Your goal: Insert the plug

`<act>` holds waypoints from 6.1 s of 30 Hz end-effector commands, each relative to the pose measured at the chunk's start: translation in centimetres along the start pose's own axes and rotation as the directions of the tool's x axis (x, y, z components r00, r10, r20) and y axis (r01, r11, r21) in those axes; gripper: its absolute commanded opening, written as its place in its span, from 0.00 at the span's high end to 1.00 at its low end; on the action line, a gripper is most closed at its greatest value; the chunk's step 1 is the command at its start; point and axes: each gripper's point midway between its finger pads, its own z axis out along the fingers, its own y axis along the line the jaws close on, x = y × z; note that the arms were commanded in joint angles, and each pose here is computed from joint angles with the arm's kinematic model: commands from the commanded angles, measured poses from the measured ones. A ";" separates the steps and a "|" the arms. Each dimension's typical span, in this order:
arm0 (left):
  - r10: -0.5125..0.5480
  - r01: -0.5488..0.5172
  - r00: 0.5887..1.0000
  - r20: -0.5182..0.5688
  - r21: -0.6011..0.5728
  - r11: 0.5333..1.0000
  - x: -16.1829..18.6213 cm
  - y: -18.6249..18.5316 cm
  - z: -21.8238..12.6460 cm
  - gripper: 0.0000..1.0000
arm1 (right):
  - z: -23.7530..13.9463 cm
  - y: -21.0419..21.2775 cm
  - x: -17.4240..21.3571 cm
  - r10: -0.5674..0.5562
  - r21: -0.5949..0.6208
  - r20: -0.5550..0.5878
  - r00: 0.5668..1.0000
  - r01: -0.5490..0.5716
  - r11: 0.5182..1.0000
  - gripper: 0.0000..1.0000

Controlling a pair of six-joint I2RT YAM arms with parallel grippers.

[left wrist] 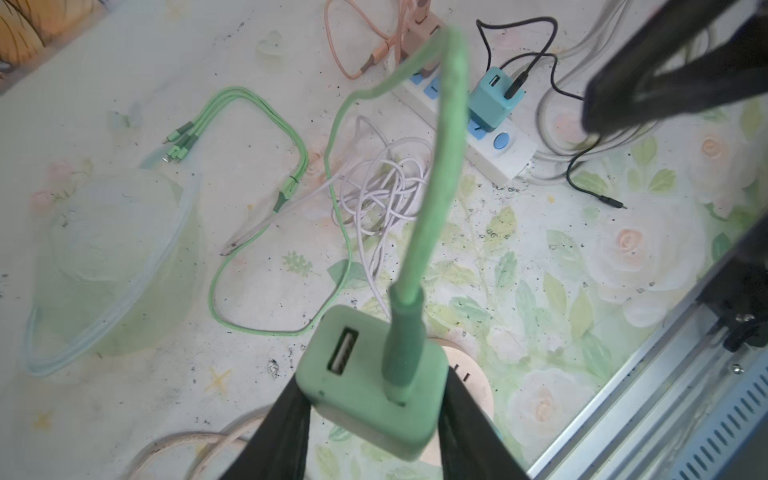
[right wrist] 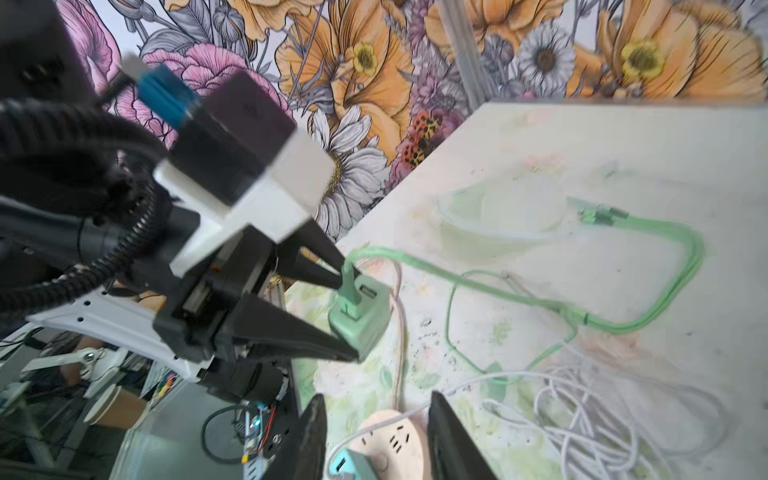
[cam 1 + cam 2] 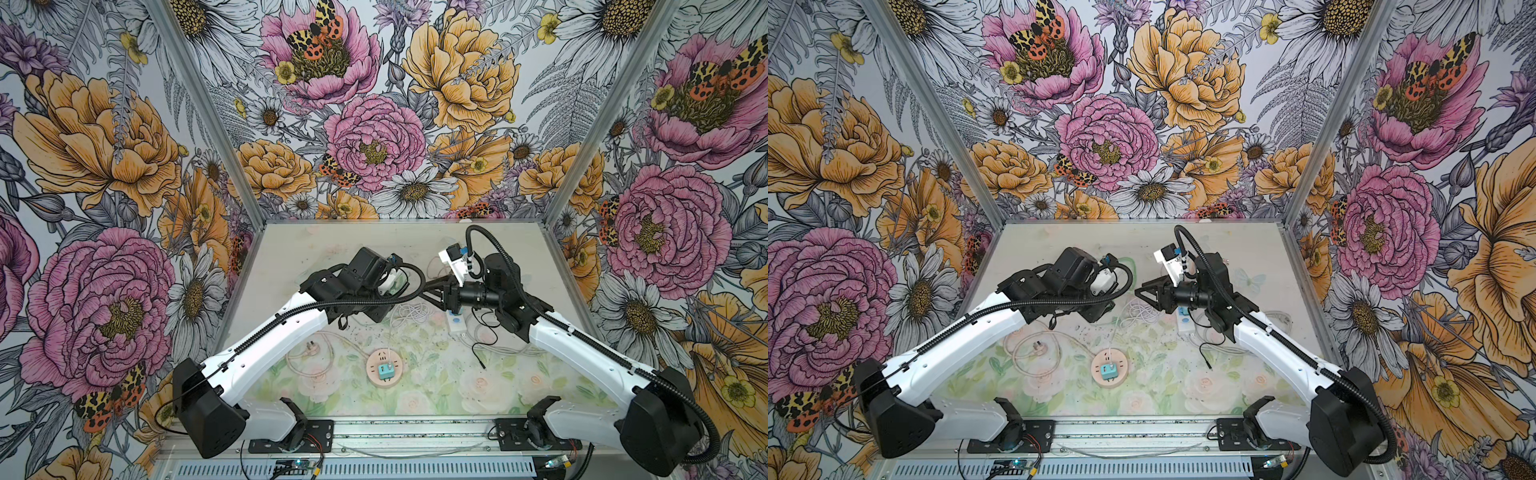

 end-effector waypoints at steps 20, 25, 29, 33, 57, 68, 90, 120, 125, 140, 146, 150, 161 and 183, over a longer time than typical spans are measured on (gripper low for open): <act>0.303 -0.301 0.952 0.030 -0.050 0.952 -2.1 -2.3 -0.5 0.74 | 1.8 1.4 -0.1 0.123 -0.238 -0.016 0.992 -0.123 0.963 0.48; 0.320 -0.319 0.947 0.007 -0.041 0.947 -2.1 -2.8 0.5 0.74 | 2.0 1.3 -0.3 0.136 -0.256 0.003 0.991 -0.131 0.958 0.46; 0.331 -0.331 0.943 0.001 -0.036 0.943 -2.2 -3.3 0.9 0.74 | 2.7 0.3 0.0 0.168 -0.239 -0.009 0.986 -0.165 0.957 0.46; 0.331 -0.330 0.944 0.013 -0.033 0.943 -2.6 -3.4 0.6 0.74 | 3.3 -0.7 0.7 0.201 -0.225 -0.028 0.979 -0.202 0.953 0.46; 0.452 -0.453 0.891 -0.029 -0.020 0.891 -3.2 -5.6 2.7 0.74 | 5.6 -3.0 3.4 0.278 -0.162 -0.132 0.951 -0.297 0.941 0.51; 0.513 -0.516 0.857 -0.052 -0.064 0.854 -4.0 -5.9 3.4 0.73 | 6.0 -4.0 5.1 0.321 -0.129 -0.175 0.931 -0.345 0.930 0.66; 0.258 -0.251 0.965 0.053 -0.108 0.962 -0.6 -2.5 -1.5 0.39 | 4.5 -3.1 0.8 0.279 -0.134 -0.069 0.958 -0.286 0.949 0.81; 0.245 -0.261 0.931 0.271 0.025 0.965 -1.6 -3.6 -0.5 0.59 | 2.6 3.7 0.7 0.263 -0.252 -0.146 0.954 -0.293 0.922 0.83; 0.251 -0.277 0.926 0.283 0.053 0.960 -1.6 -4.1 -1.1 0.74 | 2.4 3.9 0.8 0.267 -0.259 -0.154 0.951 -0.300 0.918 0.83; 0.384 -0.419 0.892 0.238 0.118 0.900 -1.4 -5.7 -2.3 0.79 | 2.8 4.1 2.1 0.291 -0.281 -0.225 0.930 -0.348 0.894 0.61; 0.434 -0.463 0.880 0.192 0.150 0.874 -0.6 -6.7 -1.2 0.79 | 3.2 3.5 2.0 0.305 -0.268 -0.225 0.925 -0.360 0.894 0.62; 0.441 -0.470 0.878 0.188 0.156 0.869 -0.4 -7.0 -1.0 0.79 | 3.6 3.0 2.3 0.326 -0.260 -0.241 0.914 -0.384 0.886 0.68; 0.380 -0.386 0.909 0.170 0.006 0.922 -1.4 -4.0 -1.6 0.40 | 3.6 1.3 2.3 0.308 -0.197 -0.232 0.923 -0.354 0.914 1.00; -0.614 0.617 0.777 0.138 0.019 0.786 5.8 6.5 -2.6 0.54 | 5.4 -5.7 -4.3 -0.022 0.073 -0.242 0.970 0.041 0.996 1.00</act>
